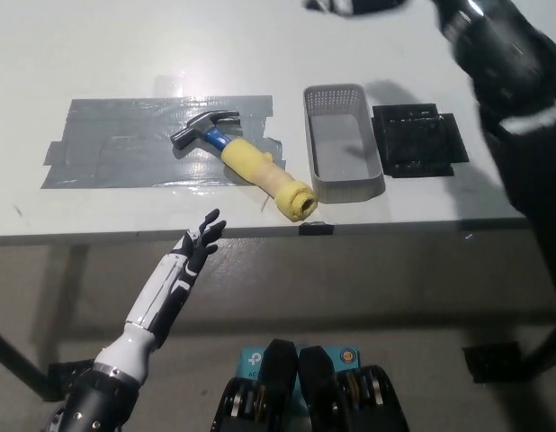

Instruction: The robot picks the hammer placed on top of the gray container with right hand and places it on the grey area of the desk

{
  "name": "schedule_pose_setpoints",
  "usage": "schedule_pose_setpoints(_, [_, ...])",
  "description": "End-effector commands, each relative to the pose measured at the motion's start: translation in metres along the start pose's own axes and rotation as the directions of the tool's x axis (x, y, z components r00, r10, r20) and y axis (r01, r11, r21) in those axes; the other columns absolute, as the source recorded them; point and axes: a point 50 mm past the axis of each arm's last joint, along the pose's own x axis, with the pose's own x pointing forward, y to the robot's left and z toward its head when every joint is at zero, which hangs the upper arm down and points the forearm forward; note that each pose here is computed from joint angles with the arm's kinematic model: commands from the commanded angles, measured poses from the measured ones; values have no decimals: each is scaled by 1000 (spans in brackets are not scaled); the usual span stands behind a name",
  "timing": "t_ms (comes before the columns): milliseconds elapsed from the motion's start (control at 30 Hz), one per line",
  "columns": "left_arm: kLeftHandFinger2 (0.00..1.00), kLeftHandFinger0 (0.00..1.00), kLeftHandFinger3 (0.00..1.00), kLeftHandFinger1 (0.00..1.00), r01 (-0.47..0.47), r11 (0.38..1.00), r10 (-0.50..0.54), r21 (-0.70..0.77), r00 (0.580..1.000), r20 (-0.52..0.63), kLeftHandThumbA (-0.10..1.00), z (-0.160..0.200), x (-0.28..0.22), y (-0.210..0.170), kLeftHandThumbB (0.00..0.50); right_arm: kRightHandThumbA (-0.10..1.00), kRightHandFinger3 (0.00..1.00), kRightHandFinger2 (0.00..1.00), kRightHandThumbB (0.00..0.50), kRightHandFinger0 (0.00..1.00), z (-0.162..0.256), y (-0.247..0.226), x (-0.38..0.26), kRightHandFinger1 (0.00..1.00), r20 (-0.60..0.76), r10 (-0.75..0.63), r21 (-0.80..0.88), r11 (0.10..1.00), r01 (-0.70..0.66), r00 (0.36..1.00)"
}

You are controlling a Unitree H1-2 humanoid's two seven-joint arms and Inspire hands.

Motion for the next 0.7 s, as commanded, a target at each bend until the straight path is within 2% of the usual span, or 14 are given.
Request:
schedule_pose_setpoints(0, [1000,1000,1000,1000,-89,996,89,-7,988,123,1000,28,26,21,198,1000,1000,1000,353,1000,124,-110,-157,1000,427,-111,-58,987,149,897])
schedule_pose_setpoints(33, [1000,1000,1000,1000,-92,996,92,-8,989,118,1000,26,24,21,194,1000,1000,1000,344,1000,124,-105,-170,1000,433,-115,-42,988,148,894])
schedule_pose_setpoints(133, [1000,1000,1000,1000,-97,995,98,-12,990,105,1000,23,18,21,177,975,1000,1000,359,1000,117,-90,-196,1000,406,-156,46,988,150,901])
schedule_pose_setpoints(200, [1000,1000,1000,1000,-95,995,96,-16,991,96,1000,20,15,19,183,937,1000,1000,345,1000,106,-75,-212,1000,372,-201,120,979,168,906])
schedule_pose_setpoints(300, [1000,1000,1000,1000,-90,996,91,-21,992,83,1000,15,10,16,189,940,1000,1000,345,1000,91,-49,-229,1000,305,-229,204,964,171,925])
schedule_pose_setpoints(333, [1000,1000,1000,1000,-90,996,92,-25,993,71,1000,14,7,15,200,986,1000,1000,334,1000,84,-36,-236,1000,279,-243,223,958,183,929])
schedule_pose_setpoints(433, [1000,1000,1000,1000,-90,995,92,-29,994,61,1000,9,0,14,195,997,1000,1000,330,1000,64,-3,-254,1000,187,-267,346,919,192,945])
schedule_pose_setpoints(500, [1000,1000,1000,1000,-93,995,94,-24,994,53,1000,6,-4,13,198,1000,1000,1000,290,1000,49,22,-261,1000,132,-266,393,898,196,955])
schedule_pose_setpoints(600, [1000,1000,1000,1000,-93,995,94,-29,995,45,1000,3,-9,10,202,1000,1000,1000,261,1000,31,50,-267,1000,48,-259,406,888,218,965])
schedule_pose_setpoints(667, [1000,1000,1000,1000,-91,995,92,-32,995,32,1000,-1,-15,6,203,1000,1000,1000,210,1000,6,80,-271,1000,-62,-248,436,865,250,967])
